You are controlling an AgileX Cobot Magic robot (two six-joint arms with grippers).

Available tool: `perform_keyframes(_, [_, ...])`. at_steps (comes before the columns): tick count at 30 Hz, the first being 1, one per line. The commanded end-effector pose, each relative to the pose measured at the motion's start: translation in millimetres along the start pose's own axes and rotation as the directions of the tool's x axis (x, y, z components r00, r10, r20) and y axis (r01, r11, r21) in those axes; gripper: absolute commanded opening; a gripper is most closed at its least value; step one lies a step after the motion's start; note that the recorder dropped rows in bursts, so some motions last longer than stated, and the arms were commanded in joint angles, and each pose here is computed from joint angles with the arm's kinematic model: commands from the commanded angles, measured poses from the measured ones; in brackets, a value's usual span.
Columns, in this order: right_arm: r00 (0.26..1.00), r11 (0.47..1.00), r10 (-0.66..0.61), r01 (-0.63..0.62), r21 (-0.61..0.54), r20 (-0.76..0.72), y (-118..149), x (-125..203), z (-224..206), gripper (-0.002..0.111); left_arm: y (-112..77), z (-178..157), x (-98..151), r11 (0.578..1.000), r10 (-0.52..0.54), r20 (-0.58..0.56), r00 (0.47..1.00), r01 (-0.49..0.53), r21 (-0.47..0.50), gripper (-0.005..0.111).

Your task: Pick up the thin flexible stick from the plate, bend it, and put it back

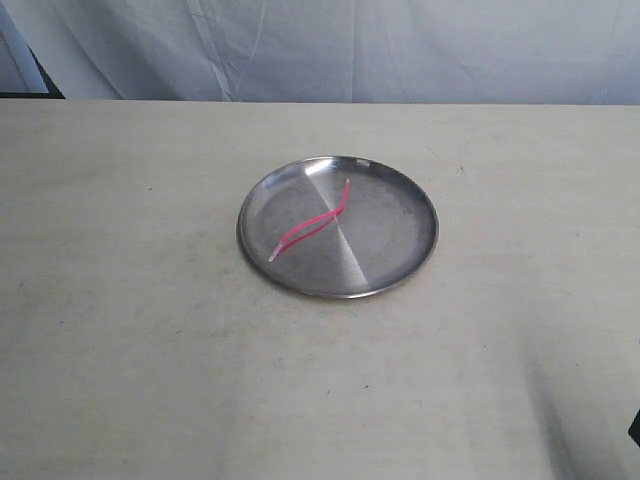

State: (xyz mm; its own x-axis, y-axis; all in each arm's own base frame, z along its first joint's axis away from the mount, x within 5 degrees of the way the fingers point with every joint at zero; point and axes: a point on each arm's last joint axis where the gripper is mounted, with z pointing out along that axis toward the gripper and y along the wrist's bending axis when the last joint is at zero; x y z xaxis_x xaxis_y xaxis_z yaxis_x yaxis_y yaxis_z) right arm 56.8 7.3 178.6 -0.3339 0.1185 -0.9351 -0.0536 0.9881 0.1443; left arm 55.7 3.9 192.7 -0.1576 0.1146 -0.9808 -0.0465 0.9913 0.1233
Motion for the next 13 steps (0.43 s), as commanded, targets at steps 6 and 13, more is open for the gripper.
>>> perform_keyframes(6, [1.0, 1.0, -0.009, 0.009, -0.003, 0.018, 0.0, -0.7, -0.2, 0.0, 0.1, -0.2, 0.4, 1.0, -0.004, 0.009, 1.0, 0.004, -0.003, 0.0])
perform_keyframes(13, [1.0, 1.0, -0.007, 0.007, -0.003, 0.025, 0.1, -1.3, -0.2, 0.0, 0.1, -0.2, 0.4, 1.0, -0.004, 0.009, 1.0, 0.004, -0.003, 0.0])
